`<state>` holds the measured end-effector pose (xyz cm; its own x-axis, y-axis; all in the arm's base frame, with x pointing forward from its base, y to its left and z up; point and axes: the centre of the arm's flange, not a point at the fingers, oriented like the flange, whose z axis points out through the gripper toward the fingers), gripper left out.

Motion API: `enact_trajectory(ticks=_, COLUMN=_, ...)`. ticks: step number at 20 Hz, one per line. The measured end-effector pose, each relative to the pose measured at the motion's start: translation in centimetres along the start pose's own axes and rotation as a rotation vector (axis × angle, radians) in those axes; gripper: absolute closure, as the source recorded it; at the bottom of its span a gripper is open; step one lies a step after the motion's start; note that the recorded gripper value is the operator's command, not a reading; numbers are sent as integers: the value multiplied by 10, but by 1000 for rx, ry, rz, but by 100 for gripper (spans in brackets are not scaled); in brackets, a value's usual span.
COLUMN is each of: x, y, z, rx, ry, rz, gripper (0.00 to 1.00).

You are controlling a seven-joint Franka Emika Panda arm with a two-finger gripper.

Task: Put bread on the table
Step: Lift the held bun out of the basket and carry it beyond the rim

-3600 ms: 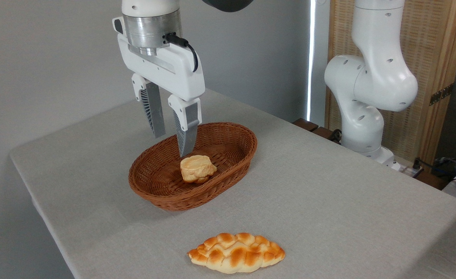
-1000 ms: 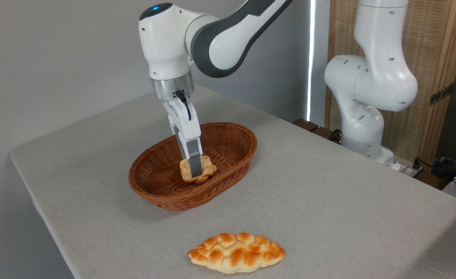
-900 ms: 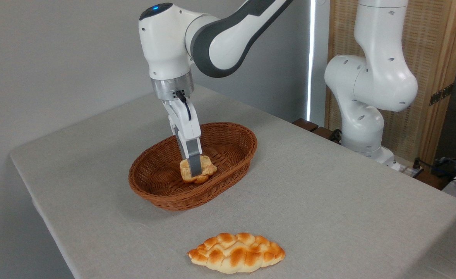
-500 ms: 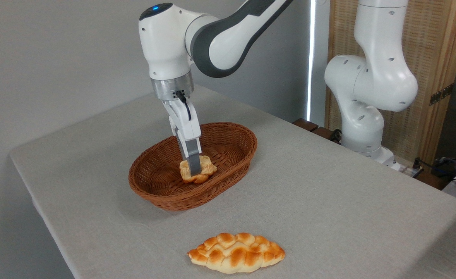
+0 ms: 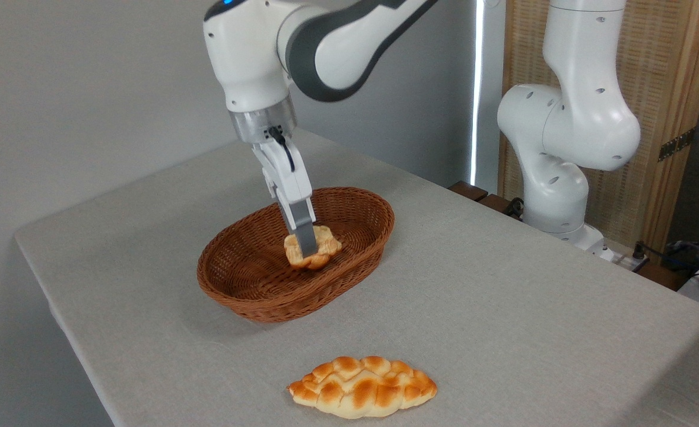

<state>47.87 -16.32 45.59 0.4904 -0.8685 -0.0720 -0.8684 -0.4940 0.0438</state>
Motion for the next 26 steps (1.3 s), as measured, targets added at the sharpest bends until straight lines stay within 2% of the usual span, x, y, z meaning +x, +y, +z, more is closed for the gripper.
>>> enact_trajectory(ticks=2, x=-6, y=-3, z=-13, rx=-16, ry=-23, rz=-10, gripper=48)
enact_trajectory(ticks=5, x=-24, y=-19, z=-39, rx=2, ry=-81, rz=-32, gripper=43)
enact_trajectory(ticks=8, x=-49, y=-45, z=-68, rx=32, ry=-73, rz=-54, gripper=40)
enact_trajectory(ticks=12, x=-88, y=-73, z=-83, rx=64, ry=-82, rz=-50, gripper=40)
enact_trajectory(ticks=14, x=-106, y=-77, z=-89, rx=81, ry=-129, rz=-67, gripper=40)
enact_trajectory(ticks=16, x=-121, y=-77, z=-96, rx=81, ry=-150, rz=-82, gripper=34)
enact_trajectory(ticks=19, x=-130, y=-70, z=-96, rx=57, ry=-169, rz=-91, gripper=33)
enact_trajectory(ticks=20, x=-134, y=-67, z=-91, rx=45, ry=-177, rz=-92, gripper=28)
enact_trajectory(ticks=22, x=-146, y=-65, z=-83, rx=29, ry=-183, rz=-108, gripper=12)
enact_trajectory(ticks=24, x=-157, y=-67, z=-81, rx=21, ry=-180, rz=-128, gripper=11)
enact_trajectory(ticks=26, x=-161, y=-67, z=-83, rx=22, ry=-176, rz=-135, gripper=2)
